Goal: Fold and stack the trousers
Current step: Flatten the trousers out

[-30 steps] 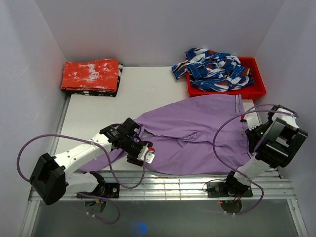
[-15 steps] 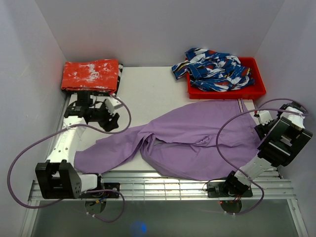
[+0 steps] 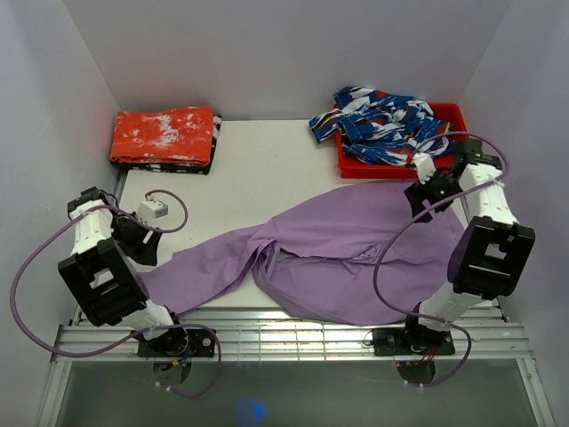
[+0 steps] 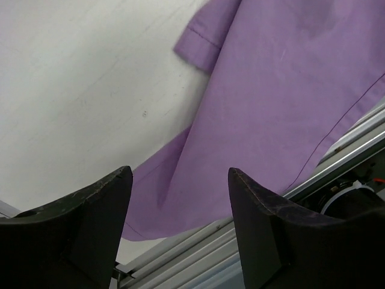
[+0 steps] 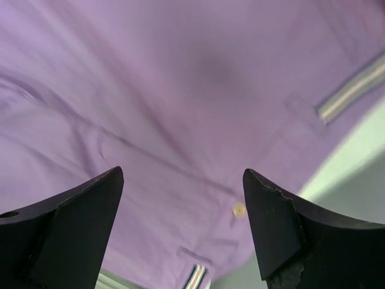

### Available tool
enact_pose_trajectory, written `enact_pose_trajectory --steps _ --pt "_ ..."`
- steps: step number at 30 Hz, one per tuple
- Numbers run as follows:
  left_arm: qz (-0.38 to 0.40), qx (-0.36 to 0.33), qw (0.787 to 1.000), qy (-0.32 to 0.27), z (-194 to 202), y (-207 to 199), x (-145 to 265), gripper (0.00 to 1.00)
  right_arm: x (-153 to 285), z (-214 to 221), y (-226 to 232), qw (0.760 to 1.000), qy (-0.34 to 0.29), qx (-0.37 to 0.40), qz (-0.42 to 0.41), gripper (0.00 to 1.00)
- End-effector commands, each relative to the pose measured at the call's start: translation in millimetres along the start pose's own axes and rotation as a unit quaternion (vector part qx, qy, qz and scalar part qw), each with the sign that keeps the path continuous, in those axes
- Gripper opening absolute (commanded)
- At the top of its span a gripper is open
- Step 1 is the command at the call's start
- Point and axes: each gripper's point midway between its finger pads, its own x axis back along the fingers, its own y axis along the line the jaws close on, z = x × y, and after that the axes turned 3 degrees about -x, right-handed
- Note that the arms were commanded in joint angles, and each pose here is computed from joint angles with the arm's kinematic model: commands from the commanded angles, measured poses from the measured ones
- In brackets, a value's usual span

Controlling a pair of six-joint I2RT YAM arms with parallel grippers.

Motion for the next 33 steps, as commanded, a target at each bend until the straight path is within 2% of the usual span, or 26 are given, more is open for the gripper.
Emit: enact_pose_trajectory --steps 1,3,5,7,8,13,15,21,22,24,25,27,28,32,33 --pt "-0.001 -0.049 0.998 0.036 18 2 -7 0.75 -32 -30 14 0.998 -0.030 -0.038 -0.035 0.86" --pt "-0.012 -0.056 0.997 0.043 22 14 -17 0.72 -47 -37 9 0.998 -0.028 -0.037 -0.033 0.86" --pt "-0.013 -0.054 0.997 0.049 22 22 -23 0.63 -64 -31 2 0.998 -0.008 -0.048 -0.034 0.85" --pt "-0.005 -0.055 0.997 0.052 14 31 -32 0.50 -80 -18 -7 0.998 0.013 -0.053 -0.019 0.84" --pt "0.000 -0.048 0.998 0.052 8 32 -35 0.36 -82 -8 -17 0.998 0.029 -0.053 0.003 0.84" --pt "0.036 -0.092 0.995 0.022 -54 22 -54 0.04 -87 27 -50 0.992 0.070 -0.088 0.052 0.84" --pt "0.030 -0.098 0.995 -0.004 -95 22 -59 0.00 -80 41 -69 0.989 0.080 -0.101 0.078 0.84" --pt "-0.001 -0.048 0.998 -0.052 -192 57 -79 0.01 -55 66 -97 0.982 0.092 -0.112 0.123 0.84" --pt "0.020 -0.049 0.997 -0.063 -202 53 -78 0.08 -53 68 -97 0.981 0.095 -0.110 0.126 0.84" --pt "0.088 -0.049 0.994 -0.047 -202 34 -64 0.25 -45 64 -90 0.984 0.086 -0.097 0.122 0.84" --pt "0.106 -0.063 0.991 -0.048 -199 30 -58 0.42 -43 58 -86 0.987 0.070 -0.092 0.115 0.85" --pt "0.127 -0.039 0.991 -0.029 -172 20 -40 0.69 -31 38 -72 0.992 0.036 -0.080 0.088 0.87" --pt "0.122 -0.054 0.991 -0.023 -158 19 -35 0.73 -31 23 -63 0.994 0.014 -0.077 0.074 0.87" --pt "0.101 -0.088 0.989 0.057 -71 -1 -15 0.75 -28 -23 -30 0.997 -0.030 -0.056 0.032 0.90" --pt "0.104 -0.081 0.989 0.067 -49 -13 -11 0.75 -30 -28 -21 0.998 -0.030 -0.052 0.019 0.96"
